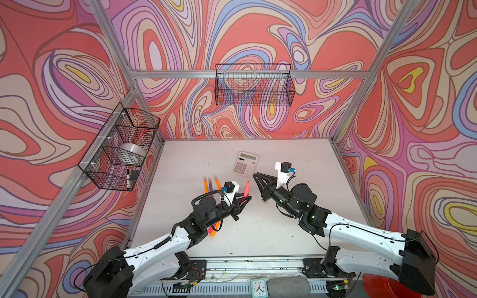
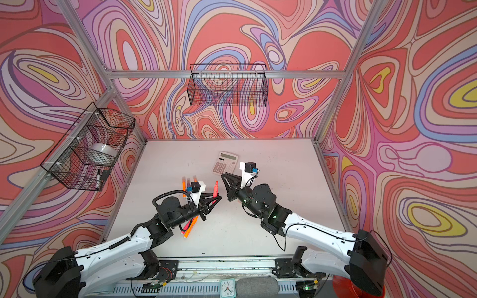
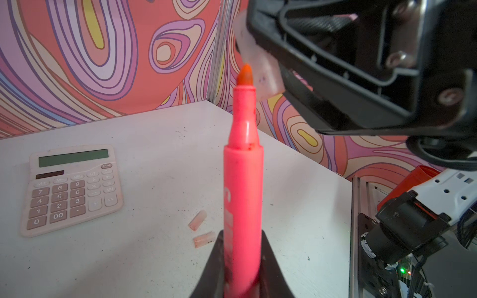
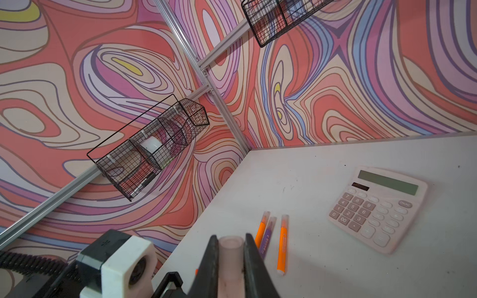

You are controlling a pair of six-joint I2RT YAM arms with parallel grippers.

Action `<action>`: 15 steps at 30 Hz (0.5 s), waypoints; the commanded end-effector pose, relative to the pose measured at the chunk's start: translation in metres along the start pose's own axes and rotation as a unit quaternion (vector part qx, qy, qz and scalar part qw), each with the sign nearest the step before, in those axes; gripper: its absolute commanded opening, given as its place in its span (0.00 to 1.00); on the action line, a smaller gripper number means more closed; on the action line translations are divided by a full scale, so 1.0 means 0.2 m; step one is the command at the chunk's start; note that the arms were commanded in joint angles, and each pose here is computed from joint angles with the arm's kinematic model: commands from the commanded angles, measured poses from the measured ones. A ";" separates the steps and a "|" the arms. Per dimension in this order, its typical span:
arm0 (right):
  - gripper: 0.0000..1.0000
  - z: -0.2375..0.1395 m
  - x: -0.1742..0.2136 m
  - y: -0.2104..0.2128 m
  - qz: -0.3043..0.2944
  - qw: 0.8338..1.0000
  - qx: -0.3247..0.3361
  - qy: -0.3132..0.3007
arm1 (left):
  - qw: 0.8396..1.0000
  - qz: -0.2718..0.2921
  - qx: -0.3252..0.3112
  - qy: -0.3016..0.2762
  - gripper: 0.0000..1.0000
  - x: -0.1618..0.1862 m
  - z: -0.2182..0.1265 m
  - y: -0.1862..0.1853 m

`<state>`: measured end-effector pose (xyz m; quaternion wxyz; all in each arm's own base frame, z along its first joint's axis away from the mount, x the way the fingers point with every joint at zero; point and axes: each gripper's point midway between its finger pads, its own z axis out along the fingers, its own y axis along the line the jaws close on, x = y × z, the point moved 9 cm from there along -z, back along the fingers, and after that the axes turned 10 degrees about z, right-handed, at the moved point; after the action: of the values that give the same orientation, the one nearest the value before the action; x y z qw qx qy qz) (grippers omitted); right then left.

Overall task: Insert the pens into the pen caps
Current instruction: 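Lift the pink cap with the right gripper and carry it over the marker tip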

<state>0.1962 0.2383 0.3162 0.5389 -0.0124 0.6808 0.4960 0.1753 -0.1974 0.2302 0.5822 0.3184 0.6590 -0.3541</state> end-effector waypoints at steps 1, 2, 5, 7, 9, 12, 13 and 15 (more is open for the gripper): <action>0.00 -0.01 -0.06 0.09 0.001 0.998 -0.050 -0.031 | 0.999 0.011 0.008 -0.034 0.00 -0.09 0.01 -0.01; 0.00 -0.01 -0.06 0.09 0.001 0.998 -0.052 -0.031 | 0.999 0.011 0.011 -0.034 0.00 -0.09 0.01 -0.01; 0.00 0.01 -0.04 0.10 0.000 0.998 -0.054 -0.027 | 0.999 0.010 0.013 -0.032 0.00 -0.09 0.02 -0.01; 0.00 0.02 -0.04 0.10 -0.002 0.998 -0.053 -0.026 | 0.999 0.009 0.013 -0.031 0.00 -0.08 0.02 -0.01; 0.00 0.03 -0.04 0.11 -0.002 0.998 -0.053 -0.028 | 0.999 0.009 0.017 -0.030 0.00 -0.08 0.02 -0.02; 0.00 0.06 -0.04 0.11 -0.004 0.998 -0.051 -0.026 | 0.999 0.010 0.015 -0.030 0.00 -0.08 0.02 -0.01; 0.00 0.07 -0.04 0.11 -0.003 0.998 -0.050 -0.024 | 0.999 0.009 0.014 -0.031 0.00 -0.08 0.02 -0.01; 0.00 0.08 -0.04 0.12 -0.004 0.998 -0.052 -0.022 | 0.999 0.009 0.016 -0.032 0.00 -0.08 0.02 -0.01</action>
<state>0.1980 0.2529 0.3269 0.5480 -0.0239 0.6556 0.5190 0.1762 -0.1994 0.2284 0.5767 0.3222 0.6608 -0.3563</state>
